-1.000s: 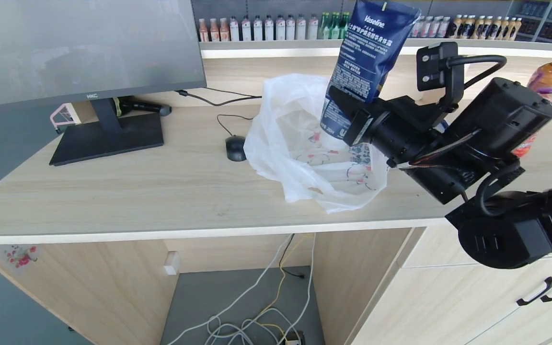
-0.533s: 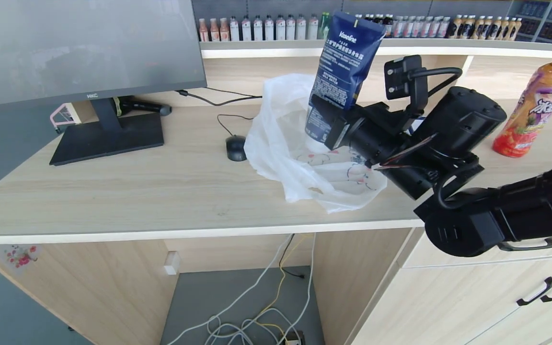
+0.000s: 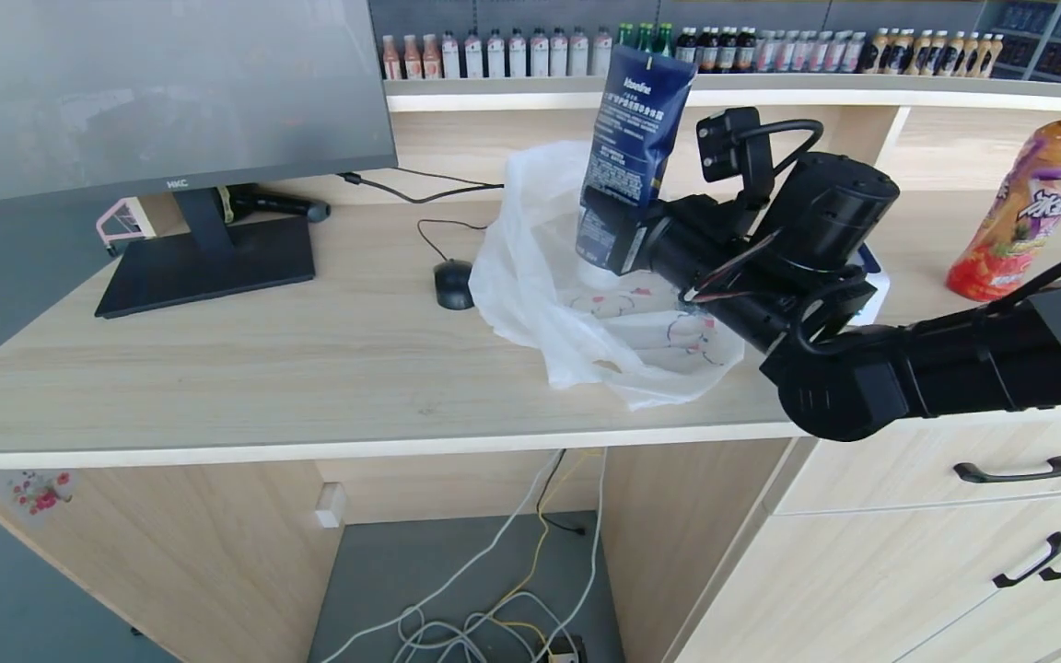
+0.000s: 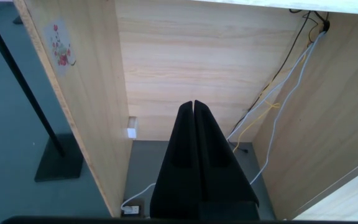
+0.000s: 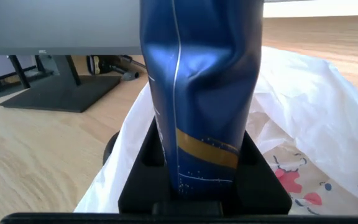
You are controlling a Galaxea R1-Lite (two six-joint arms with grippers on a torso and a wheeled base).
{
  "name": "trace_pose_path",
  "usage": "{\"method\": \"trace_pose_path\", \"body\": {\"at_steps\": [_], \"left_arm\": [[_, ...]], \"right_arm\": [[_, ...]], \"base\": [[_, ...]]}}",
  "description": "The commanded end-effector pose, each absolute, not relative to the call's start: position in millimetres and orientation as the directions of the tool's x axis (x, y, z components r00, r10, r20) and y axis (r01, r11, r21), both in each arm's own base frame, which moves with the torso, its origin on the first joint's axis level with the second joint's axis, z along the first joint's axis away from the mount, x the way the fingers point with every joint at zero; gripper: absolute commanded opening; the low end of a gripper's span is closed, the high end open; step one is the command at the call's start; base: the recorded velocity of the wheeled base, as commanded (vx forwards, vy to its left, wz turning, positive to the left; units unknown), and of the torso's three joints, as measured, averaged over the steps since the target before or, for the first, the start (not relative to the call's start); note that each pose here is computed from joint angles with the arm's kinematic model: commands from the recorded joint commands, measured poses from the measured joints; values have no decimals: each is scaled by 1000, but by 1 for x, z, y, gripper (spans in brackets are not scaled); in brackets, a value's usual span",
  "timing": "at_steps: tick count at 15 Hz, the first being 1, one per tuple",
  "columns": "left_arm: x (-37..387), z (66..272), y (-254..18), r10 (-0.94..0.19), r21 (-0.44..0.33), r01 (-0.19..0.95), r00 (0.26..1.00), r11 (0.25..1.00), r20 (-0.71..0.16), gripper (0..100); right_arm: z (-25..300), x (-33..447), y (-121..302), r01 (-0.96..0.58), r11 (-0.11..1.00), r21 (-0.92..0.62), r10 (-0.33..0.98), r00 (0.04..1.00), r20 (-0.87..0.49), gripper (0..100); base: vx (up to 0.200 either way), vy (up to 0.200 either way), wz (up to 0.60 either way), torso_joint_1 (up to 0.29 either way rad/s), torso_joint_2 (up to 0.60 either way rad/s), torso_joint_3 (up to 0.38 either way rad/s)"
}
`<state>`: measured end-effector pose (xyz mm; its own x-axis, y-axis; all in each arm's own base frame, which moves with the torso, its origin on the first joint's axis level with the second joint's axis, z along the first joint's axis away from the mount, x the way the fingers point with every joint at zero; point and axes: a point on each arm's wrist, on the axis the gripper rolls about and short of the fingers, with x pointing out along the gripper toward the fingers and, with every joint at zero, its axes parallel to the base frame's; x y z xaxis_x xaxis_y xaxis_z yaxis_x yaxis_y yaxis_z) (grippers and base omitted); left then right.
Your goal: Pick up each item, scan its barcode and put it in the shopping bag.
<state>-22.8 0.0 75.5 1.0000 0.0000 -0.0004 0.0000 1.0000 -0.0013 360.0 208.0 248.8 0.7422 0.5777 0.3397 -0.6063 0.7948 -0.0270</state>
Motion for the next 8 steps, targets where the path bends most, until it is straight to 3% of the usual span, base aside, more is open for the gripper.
{"method": "trace_pose_path", "body": {"at_steps": [1,8], "left_arm": [[-23,75,0,0,-2,0,1000,1000,0,0],[-23,75,0,0,-2,0,1000,1000,0,0]], "right_arm": [[249,366,210,-604,796,-27,575,741,347,0],[237,399,229,-610,792,-28,585,745,320,0]], "base": [[0,0,0,0,0,0],[0,0,0,0,0,0]]}}
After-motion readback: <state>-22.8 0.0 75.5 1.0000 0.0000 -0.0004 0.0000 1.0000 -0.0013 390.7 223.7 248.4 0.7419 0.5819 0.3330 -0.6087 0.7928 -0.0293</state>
